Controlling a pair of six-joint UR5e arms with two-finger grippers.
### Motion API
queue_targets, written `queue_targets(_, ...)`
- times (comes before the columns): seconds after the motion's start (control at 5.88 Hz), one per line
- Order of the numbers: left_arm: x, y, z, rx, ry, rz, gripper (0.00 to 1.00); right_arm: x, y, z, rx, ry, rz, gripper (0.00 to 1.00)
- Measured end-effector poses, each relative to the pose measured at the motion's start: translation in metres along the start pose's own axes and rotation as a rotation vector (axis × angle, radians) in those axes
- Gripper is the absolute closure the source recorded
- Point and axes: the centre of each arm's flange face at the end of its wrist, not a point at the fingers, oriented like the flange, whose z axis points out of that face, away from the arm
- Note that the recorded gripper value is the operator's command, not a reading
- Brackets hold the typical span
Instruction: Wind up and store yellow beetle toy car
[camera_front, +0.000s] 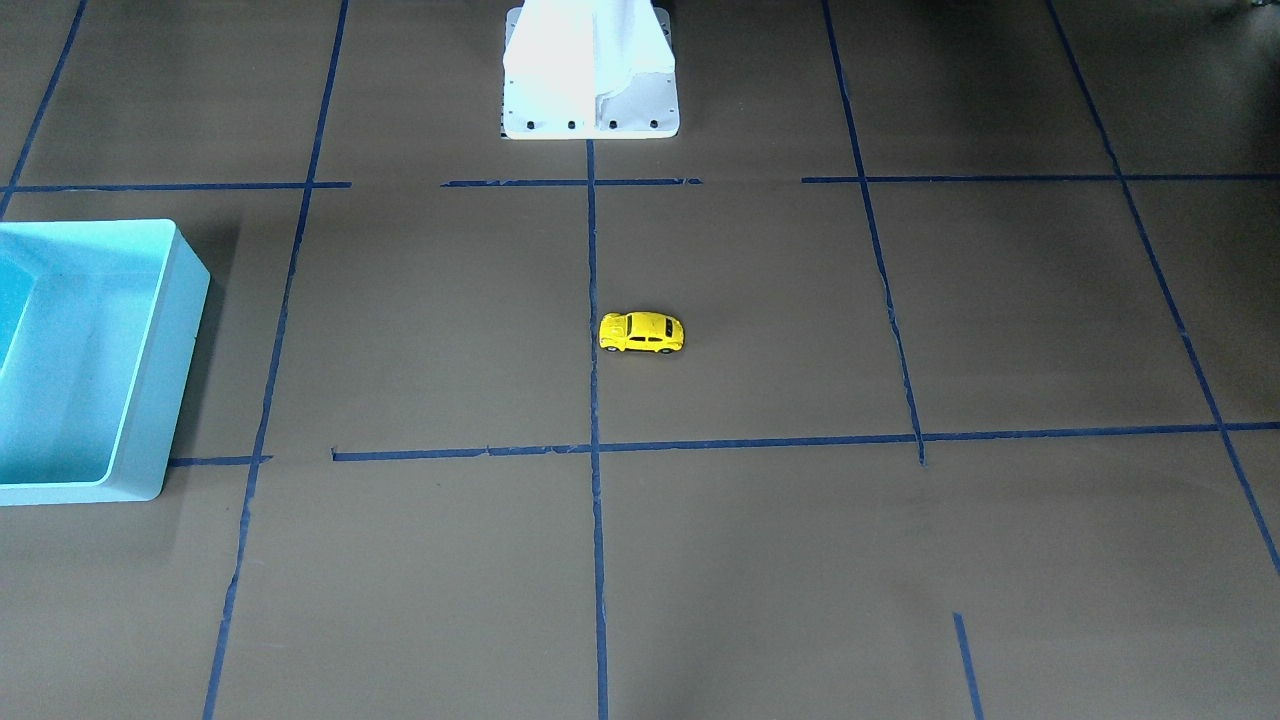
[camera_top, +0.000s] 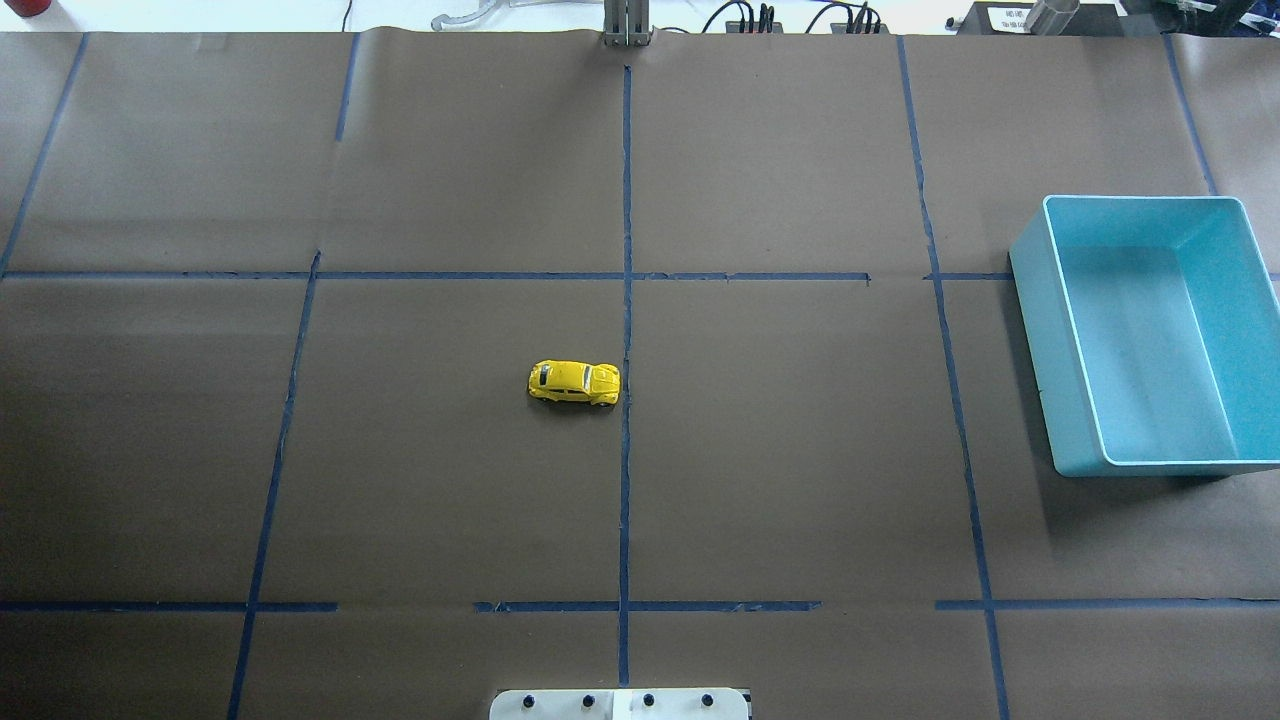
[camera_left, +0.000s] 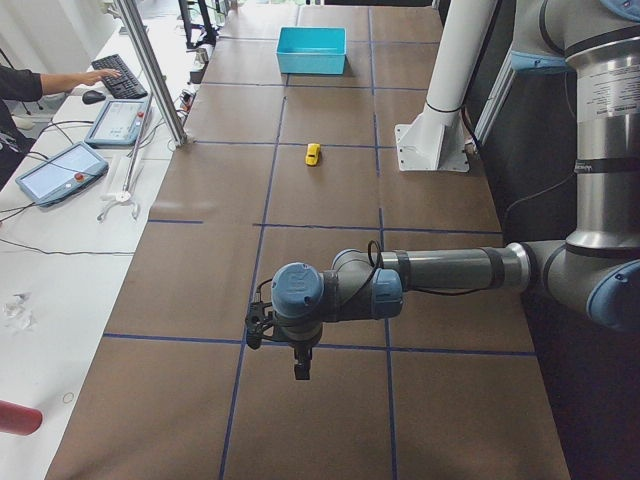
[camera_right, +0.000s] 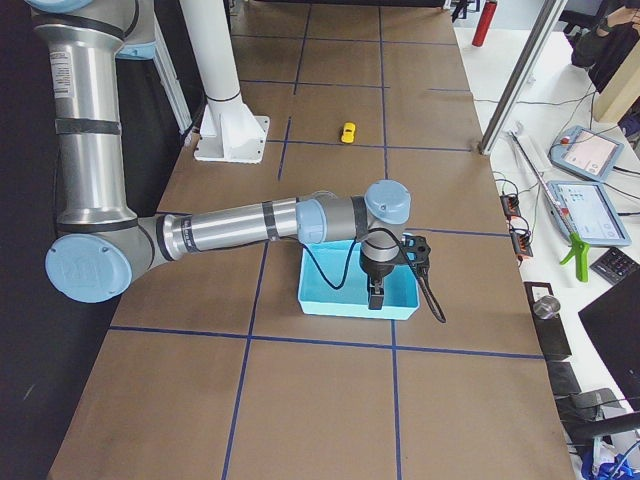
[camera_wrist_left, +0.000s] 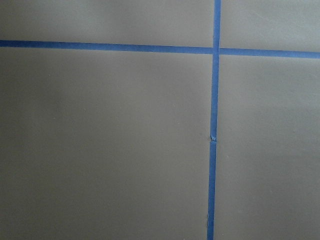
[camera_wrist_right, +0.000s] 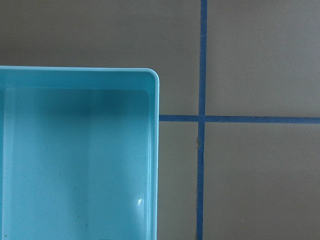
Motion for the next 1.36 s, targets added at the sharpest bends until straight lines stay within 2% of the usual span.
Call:
queue_targets(0.85,0.003,-0.003,-0.003,0.007,0.001,0.006,0.0,0.02,0.003,0.022,-0.04,0.01,0.03,0.0)
queue_targets(1.36,0.012,-0.007,-0.009,0.023,0.006,0.027,0.0,0.017,-0.001,0.019,-0.036,0.0,0.034,0.0)
